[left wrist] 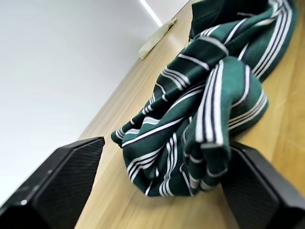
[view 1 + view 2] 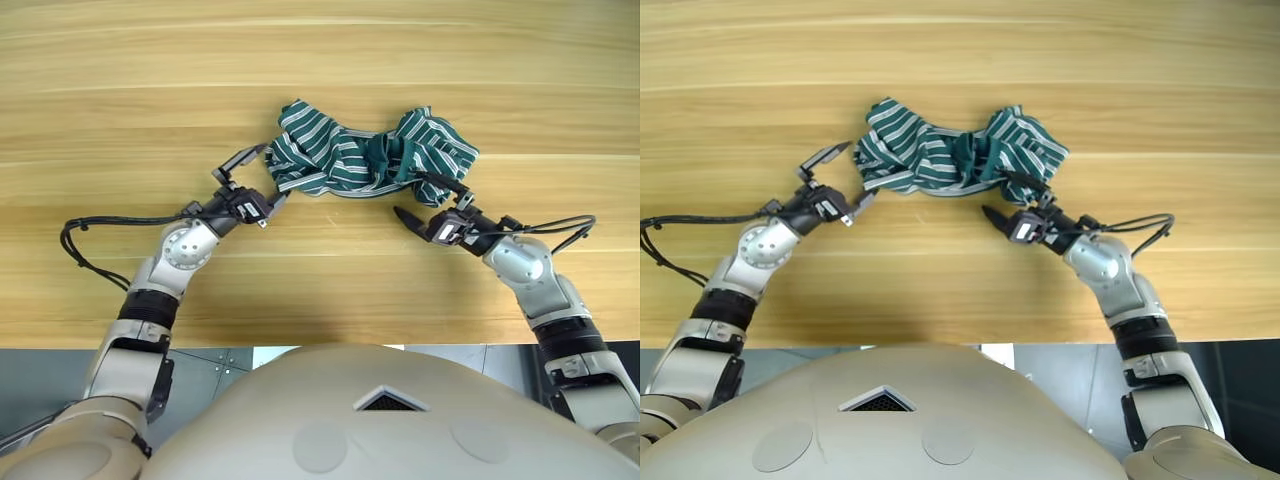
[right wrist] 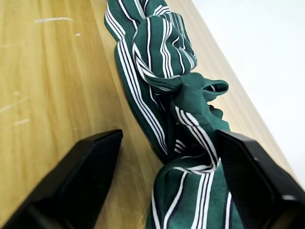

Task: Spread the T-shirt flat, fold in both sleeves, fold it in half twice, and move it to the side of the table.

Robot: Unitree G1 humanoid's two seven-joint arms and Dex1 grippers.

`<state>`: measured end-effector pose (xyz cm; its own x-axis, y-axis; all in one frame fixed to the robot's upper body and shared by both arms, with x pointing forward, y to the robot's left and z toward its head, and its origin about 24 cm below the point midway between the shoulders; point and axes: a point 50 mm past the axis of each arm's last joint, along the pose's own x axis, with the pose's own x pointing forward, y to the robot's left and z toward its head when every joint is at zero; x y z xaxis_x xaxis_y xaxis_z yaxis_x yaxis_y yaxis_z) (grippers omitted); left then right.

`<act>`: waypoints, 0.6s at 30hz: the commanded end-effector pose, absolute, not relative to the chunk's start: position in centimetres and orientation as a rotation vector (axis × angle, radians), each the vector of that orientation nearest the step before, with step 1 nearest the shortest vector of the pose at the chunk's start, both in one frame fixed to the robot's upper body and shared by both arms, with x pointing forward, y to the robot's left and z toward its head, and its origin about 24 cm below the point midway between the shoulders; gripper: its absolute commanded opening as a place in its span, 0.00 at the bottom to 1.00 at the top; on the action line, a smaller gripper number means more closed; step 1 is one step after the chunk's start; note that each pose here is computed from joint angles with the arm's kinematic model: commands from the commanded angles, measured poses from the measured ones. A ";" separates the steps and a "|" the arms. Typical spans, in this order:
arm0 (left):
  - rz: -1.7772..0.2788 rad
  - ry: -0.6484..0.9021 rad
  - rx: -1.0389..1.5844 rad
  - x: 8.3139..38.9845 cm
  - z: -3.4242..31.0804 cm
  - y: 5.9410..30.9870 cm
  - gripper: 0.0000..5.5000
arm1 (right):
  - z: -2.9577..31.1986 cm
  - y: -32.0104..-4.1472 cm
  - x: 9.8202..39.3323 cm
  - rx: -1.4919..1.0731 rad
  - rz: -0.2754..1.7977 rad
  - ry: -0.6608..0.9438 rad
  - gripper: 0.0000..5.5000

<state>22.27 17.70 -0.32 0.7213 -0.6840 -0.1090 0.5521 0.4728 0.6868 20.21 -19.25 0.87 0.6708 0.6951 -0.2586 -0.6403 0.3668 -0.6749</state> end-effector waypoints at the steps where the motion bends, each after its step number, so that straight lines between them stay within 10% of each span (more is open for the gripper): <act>1: -0.712 -0.172 0.746 22.6 -0.4 18.3 0.75 | 0.7 -19.6 21.6 -0.832 0.785 -0.074 0.65; 18: -0.386 0.017 0.693 23.9 -3.0 22.9 0.75 | -0.1 -23.6 22.1 -0.759 0.572 -0.046 0.65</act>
<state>24.86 22.12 -1.75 0.9211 -0.3816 -0.0773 0.3422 0.6988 0.6282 22.57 -23.54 -0.16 0.8552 0.4903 -0.1680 -0.4580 0.5630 -0.6880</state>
